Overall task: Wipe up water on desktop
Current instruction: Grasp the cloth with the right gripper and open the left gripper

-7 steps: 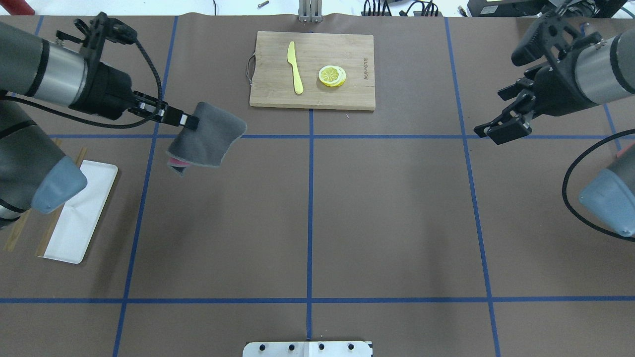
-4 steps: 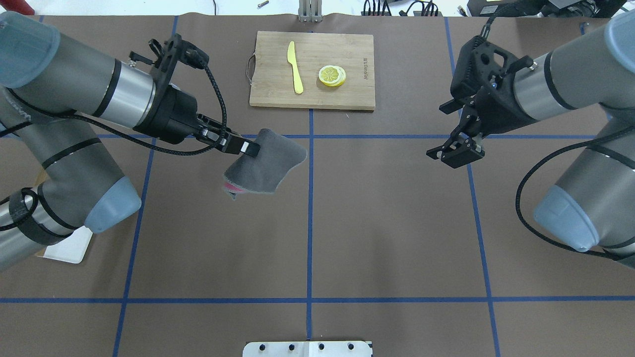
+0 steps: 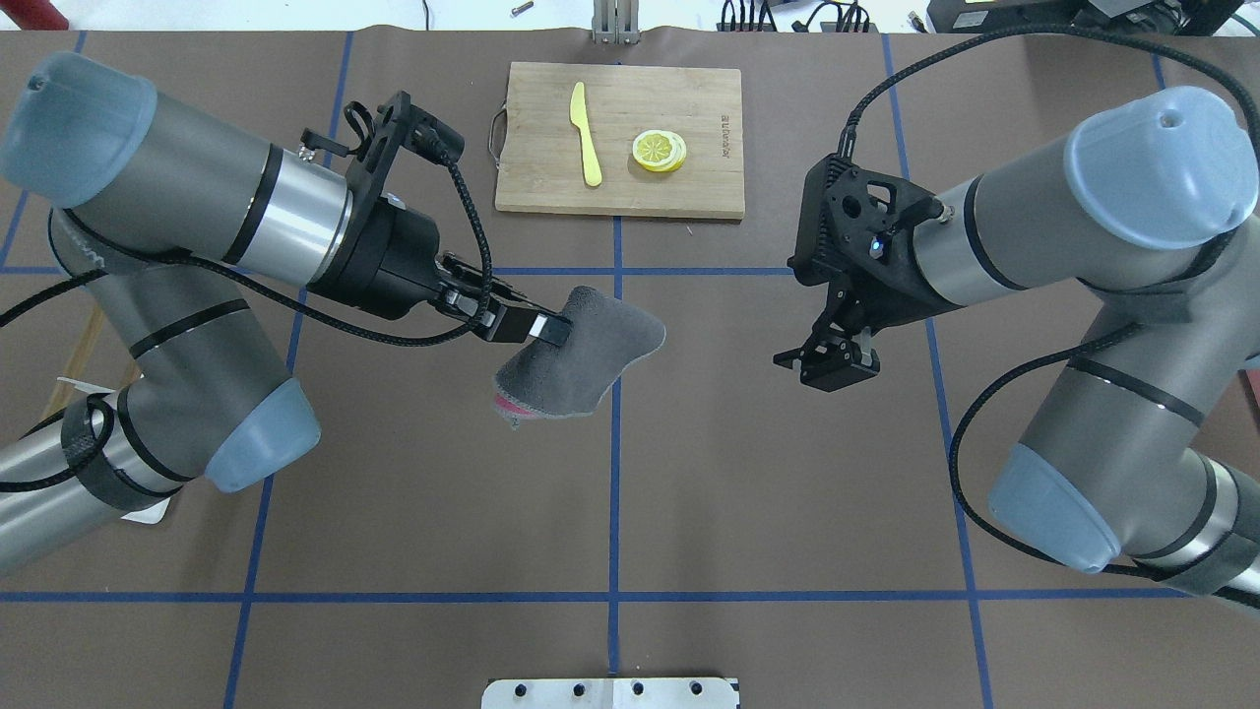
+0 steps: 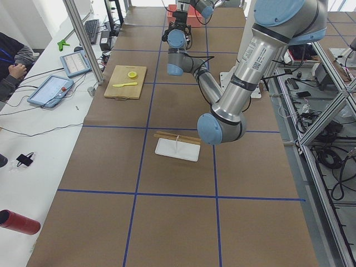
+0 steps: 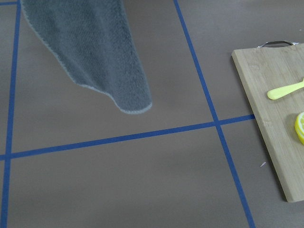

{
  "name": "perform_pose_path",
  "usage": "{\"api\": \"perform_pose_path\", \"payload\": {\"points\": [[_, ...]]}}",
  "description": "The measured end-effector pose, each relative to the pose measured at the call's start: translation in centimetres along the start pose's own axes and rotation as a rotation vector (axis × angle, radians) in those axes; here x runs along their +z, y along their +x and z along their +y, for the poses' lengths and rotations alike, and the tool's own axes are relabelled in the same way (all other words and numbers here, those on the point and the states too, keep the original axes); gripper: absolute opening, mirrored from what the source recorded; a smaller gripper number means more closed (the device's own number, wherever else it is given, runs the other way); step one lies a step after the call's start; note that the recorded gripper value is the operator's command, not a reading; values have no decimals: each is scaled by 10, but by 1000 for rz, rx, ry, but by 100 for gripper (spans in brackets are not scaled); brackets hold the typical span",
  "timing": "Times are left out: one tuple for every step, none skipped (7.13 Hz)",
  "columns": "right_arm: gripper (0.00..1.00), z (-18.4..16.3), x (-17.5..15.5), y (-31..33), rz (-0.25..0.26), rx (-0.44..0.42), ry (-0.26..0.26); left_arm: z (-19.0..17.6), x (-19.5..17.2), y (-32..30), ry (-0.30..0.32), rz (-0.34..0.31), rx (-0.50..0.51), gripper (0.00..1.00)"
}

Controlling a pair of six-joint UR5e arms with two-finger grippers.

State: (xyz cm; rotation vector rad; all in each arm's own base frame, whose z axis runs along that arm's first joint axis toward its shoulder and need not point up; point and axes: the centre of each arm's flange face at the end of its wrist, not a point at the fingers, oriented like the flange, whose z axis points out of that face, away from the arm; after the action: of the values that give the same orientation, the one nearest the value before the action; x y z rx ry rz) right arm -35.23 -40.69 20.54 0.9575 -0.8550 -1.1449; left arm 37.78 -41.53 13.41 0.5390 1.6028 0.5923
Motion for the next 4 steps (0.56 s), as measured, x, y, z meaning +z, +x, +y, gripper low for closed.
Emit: {"api": "perform_pose_path", "payload": {"points": [[97,-10,10,-10,25,-20,2,-3,3,9,3,19,-13,0],[98,-17,19,-20,53,-35,-2,-4,5,16,8,35,-24,0],[98,-21,25,-27,65,-45,-2,-5,6,20,11,45,-34,0],[97,-27,30,-35,69,-55,-1,-6,7,24,13,53,-41,0]]}}
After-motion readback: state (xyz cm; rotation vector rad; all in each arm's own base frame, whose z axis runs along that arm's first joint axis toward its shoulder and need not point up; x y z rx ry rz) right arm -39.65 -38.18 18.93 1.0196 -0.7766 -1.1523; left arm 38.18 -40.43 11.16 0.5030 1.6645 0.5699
